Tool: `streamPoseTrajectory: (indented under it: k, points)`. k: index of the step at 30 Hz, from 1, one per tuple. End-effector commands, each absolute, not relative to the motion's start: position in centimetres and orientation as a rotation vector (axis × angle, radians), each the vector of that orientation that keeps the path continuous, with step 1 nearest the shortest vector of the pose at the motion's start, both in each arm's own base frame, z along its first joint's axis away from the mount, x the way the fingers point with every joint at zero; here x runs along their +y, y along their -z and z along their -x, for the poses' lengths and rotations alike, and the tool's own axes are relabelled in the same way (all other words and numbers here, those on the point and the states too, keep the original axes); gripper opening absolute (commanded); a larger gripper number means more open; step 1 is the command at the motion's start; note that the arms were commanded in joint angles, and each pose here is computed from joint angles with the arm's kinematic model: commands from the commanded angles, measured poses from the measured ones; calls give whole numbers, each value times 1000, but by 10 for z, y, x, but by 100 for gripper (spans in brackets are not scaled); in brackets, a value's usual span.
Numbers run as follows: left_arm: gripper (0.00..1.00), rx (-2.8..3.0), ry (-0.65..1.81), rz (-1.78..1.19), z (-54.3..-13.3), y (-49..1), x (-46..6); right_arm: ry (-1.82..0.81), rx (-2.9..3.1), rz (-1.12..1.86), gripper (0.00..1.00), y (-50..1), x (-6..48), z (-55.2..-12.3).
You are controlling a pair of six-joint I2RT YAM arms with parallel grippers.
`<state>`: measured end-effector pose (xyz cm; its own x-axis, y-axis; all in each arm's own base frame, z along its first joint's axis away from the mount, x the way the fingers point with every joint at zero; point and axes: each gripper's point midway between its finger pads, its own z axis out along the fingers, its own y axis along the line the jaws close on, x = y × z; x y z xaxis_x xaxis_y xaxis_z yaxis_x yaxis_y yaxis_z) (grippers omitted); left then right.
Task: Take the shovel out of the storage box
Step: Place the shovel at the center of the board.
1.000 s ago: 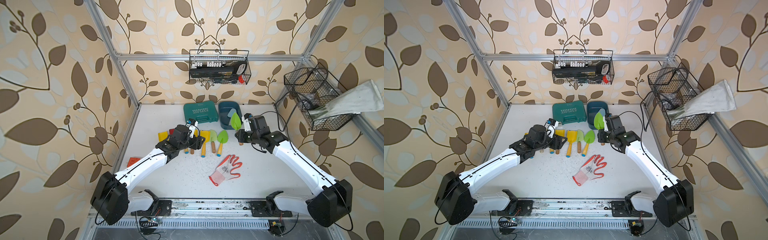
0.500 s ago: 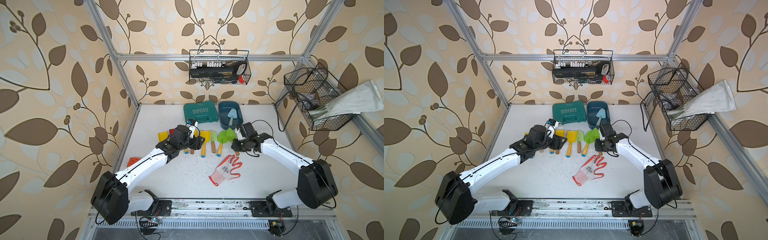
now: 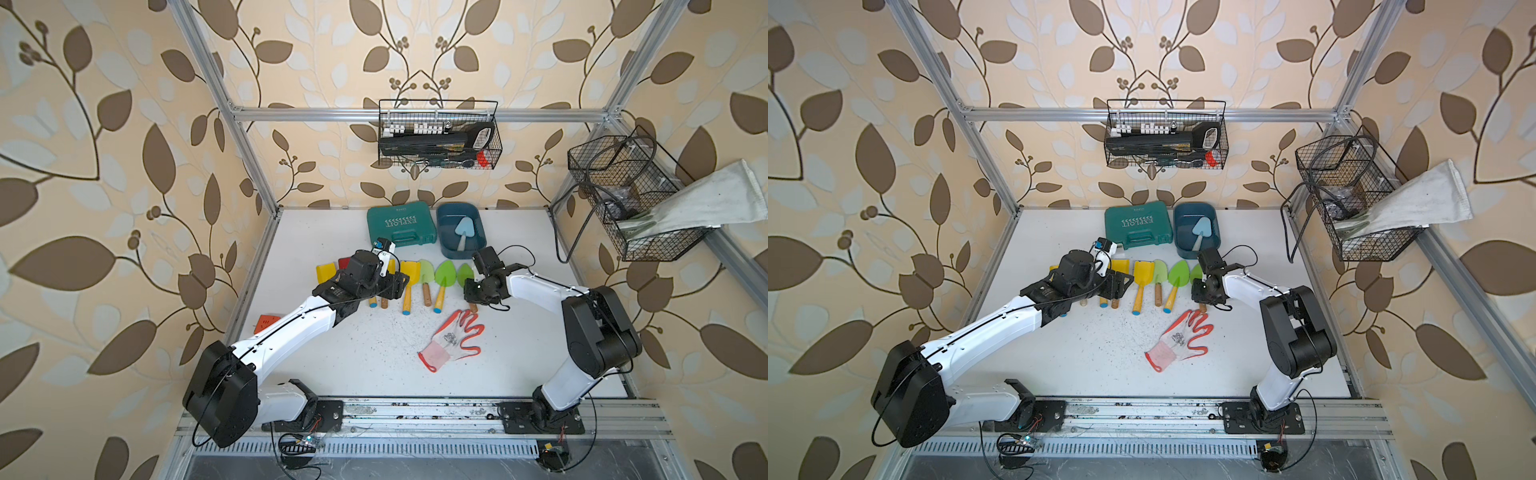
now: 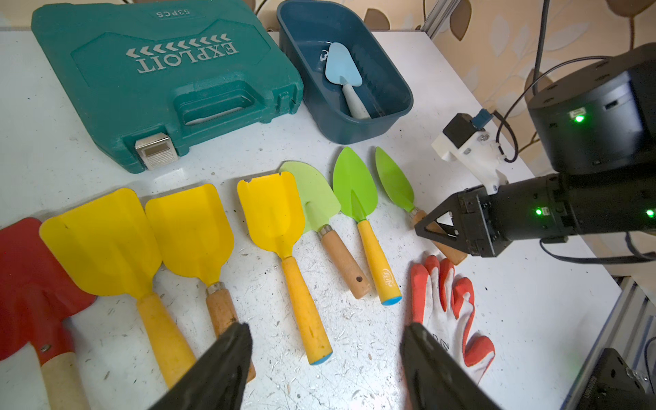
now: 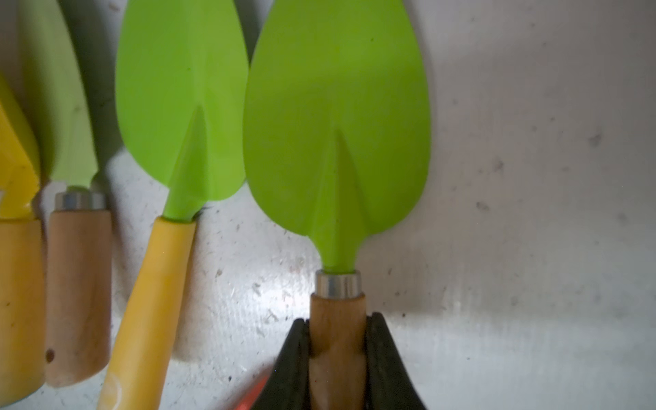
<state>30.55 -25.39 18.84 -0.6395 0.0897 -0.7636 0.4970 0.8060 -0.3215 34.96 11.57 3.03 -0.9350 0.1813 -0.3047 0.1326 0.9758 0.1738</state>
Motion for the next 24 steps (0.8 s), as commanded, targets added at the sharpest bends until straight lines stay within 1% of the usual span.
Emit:
streamPoseTrajectory:
  k: [1,3,5,7,10,15,18,24]
  points:
    - [72,2189,675,-445,-308,-199,-260,-195,2754,-252,14,-32,117,-372]
    - [72,2189,673,-445,-308,-200,-259,-183,2769,-252,16,-26,117,-373]
    - [72,2186,672,-445,-307,-201,-259,-177,2774,-249,20,-24,117,-373]
    - [72,2182,674,-445,-307,-202,-259,-175,2775,-248,28,-23,117,-373]
    - [72,2181,676,-444,-307,-203,-259,-170,2765,-250,36,-26,115,-373]
    - [72,2188,679,-445,-307,-201,-260,-165,2709,-235,51,-46,116,-372]
    - [72,2188,672,-445,-307,-201,-259,-155,2655,-214,54,-68,116,-369]
    - [72,2176,674,-441,-306,-206,-257,-179,2470,-182,57,-140,116,-373]
